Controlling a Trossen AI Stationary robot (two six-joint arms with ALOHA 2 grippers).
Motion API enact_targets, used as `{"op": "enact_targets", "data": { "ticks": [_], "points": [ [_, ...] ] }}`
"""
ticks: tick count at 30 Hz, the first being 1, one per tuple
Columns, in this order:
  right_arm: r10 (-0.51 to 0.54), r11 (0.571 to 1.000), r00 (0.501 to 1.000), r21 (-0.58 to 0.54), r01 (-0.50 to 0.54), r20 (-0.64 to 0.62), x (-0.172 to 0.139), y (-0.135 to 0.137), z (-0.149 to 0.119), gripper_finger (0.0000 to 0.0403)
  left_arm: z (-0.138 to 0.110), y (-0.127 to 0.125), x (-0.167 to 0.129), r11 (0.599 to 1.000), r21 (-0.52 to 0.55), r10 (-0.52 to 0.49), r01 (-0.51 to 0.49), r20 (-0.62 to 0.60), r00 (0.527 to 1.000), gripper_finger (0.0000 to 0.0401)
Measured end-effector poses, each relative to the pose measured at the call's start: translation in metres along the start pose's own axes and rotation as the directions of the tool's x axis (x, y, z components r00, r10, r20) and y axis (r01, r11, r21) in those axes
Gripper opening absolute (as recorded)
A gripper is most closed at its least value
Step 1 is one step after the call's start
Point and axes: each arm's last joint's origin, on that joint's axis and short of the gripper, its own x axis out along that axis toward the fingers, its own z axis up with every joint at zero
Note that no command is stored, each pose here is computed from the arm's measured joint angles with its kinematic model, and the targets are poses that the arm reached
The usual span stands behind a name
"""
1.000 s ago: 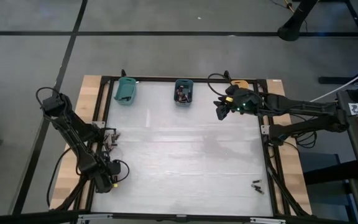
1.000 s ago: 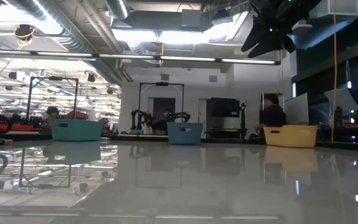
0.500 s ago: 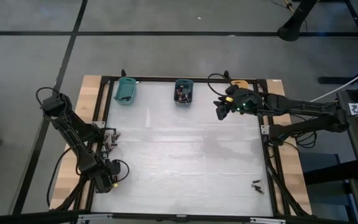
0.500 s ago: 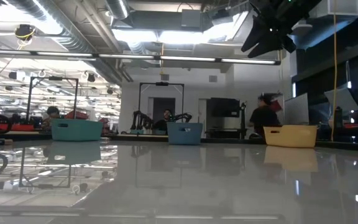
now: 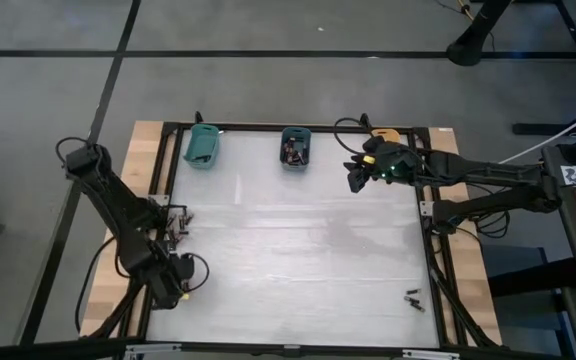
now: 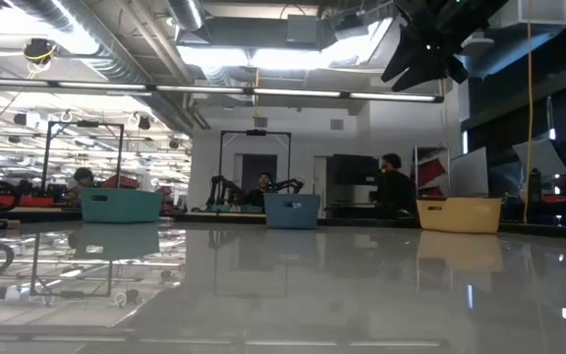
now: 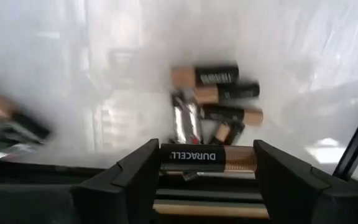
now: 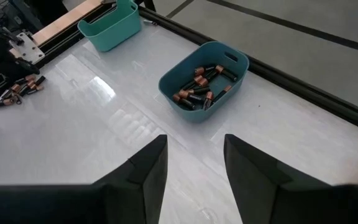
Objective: Sort batteries
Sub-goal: Put the brown battery into the blue bin
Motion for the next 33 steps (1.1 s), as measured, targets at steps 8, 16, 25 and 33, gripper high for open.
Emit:
{"op": "enact_targets", "data": {
  "ticks": [8,16,25,33],
  "points": [
    [-0.004,1.000,1.000,0.000,0.004,0.004,0.000,0.000,0.000,0.0159,0.033,0.034,-0.053,0.990,-0.138,0.084,-0.027,0.424,0.902,0.0224],
    [0.001,1.000,1.000,0.017,-0.001,0.008,0.000,0.000,0.001,0.0159,0.080,0.084,-0.086,0.937,-0.344,0.292,-0.053,0.694,0.658,0.0222],
    [0.024,0.997,1.000,0.075,-0.025,0.013,0.000,0.002,0.002,0.0159,0.175,0.165,-0.100,0.932,-0.361,0.341,-0.035,0.836,0.430,0.0223],
    [0.043,0.989,0.999,0.143,-0.043,0.001,0.000,0.006,-0.001,0.0159,0.226,0.287,-0.049,0.819,-0.523,0.340,0.237,0.774,0.535,0.0223]
  ]
}}
